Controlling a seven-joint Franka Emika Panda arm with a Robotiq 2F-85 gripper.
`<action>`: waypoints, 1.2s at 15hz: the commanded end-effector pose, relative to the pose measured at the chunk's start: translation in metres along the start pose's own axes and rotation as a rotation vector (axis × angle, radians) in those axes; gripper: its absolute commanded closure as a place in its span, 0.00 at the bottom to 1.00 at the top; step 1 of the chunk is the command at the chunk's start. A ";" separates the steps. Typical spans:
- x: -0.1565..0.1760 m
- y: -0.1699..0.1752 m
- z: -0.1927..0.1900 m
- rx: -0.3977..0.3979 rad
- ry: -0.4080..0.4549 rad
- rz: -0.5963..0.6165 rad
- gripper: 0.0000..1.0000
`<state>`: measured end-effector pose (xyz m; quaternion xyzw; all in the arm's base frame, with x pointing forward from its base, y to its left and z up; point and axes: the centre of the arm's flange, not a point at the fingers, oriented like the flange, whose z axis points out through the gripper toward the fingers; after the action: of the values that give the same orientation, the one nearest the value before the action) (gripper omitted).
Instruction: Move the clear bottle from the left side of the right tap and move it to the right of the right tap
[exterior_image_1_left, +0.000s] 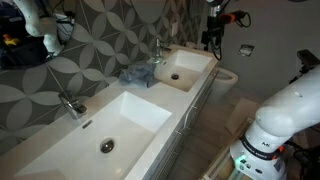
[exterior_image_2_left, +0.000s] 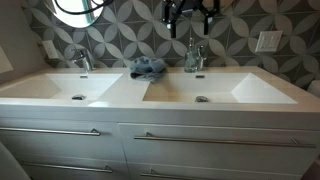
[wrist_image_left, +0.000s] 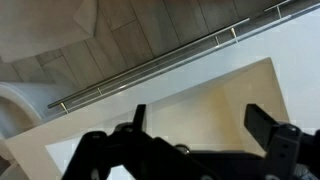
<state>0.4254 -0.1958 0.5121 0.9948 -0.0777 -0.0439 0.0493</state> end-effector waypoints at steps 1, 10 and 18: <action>0.000 0.000 0.000 0.000 0.000 0.000 0.00; 0.008 0.005 -0.004 0.024 0.072 0.023 0.00; 0.064 0.046 -0.075 -0.087 0.214 -0.188 0.00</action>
<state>0.4491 -0.2263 0.5613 0.9941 -0.0312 0.0634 0.0828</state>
